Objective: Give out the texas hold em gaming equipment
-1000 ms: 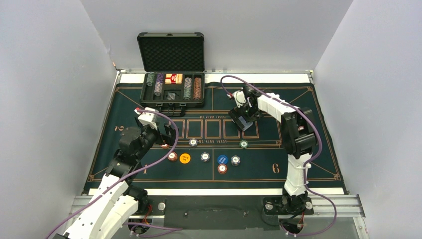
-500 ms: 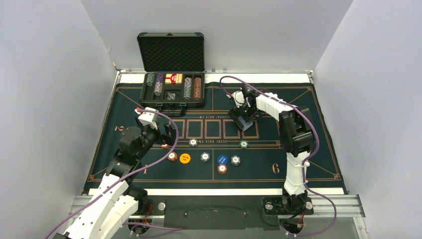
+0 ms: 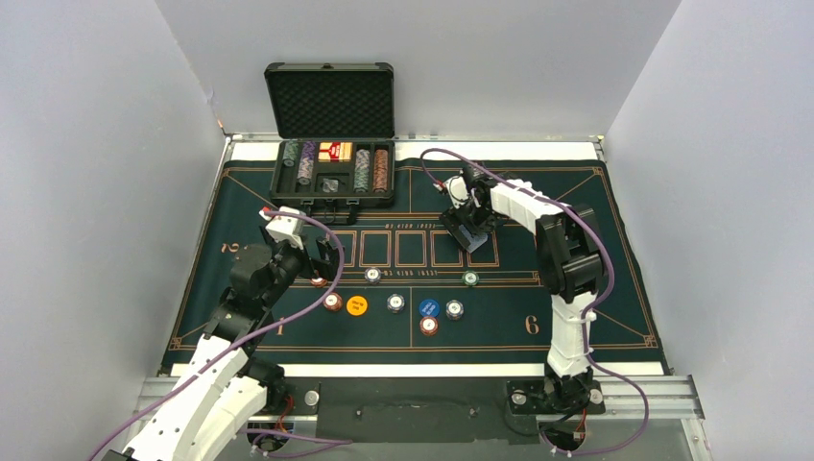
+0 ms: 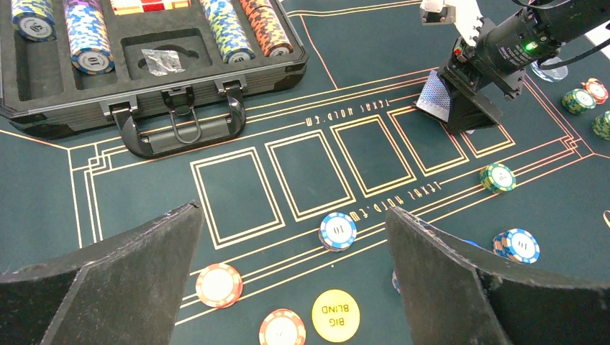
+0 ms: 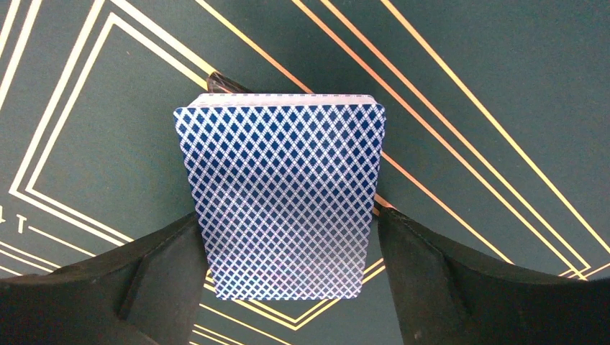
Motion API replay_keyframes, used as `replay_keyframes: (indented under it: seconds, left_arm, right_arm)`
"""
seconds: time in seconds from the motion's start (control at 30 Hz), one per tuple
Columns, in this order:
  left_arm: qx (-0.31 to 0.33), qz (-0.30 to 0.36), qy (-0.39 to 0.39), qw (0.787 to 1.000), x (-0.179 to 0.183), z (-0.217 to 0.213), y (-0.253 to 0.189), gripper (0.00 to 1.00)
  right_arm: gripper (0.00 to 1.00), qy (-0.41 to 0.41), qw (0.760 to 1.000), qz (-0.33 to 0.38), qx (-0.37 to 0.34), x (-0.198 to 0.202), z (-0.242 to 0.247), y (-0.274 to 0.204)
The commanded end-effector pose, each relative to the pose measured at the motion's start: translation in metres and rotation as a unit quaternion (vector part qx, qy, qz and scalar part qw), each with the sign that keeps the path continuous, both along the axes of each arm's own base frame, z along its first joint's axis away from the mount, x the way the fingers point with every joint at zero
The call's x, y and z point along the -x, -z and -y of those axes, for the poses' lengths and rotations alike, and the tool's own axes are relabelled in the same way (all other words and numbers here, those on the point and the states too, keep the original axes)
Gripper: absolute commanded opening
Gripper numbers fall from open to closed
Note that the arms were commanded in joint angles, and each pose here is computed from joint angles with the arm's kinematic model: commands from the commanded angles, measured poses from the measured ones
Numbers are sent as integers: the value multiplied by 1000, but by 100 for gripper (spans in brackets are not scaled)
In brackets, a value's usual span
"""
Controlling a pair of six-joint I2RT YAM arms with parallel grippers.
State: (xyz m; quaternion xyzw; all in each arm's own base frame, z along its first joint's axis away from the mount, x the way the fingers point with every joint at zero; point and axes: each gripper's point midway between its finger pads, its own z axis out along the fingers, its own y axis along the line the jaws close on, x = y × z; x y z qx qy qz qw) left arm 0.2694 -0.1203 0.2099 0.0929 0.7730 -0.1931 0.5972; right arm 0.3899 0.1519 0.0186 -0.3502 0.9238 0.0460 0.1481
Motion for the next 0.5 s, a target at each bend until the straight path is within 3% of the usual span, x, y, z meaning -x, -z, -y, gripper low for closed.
replay_keyframes:
  seconds: [0.0, 0.3, 0.47]
  left_arm:
    - [7, 37, -5, 999, -5, -2, -26, 100]
    - [7, 37, -4, 999, -4, -2, -26, 98]
    - [7, 36, -7, 999, -5, -2, -26, 98]
  right_arm:
    - [76, -4, 1000, 7, 27, 0, 3, 9]
    - [41, -13, 1000, 0, 24, 8, 4, 5]
    - [27, -17, 1000, 11, 18, 8, 3, -8]
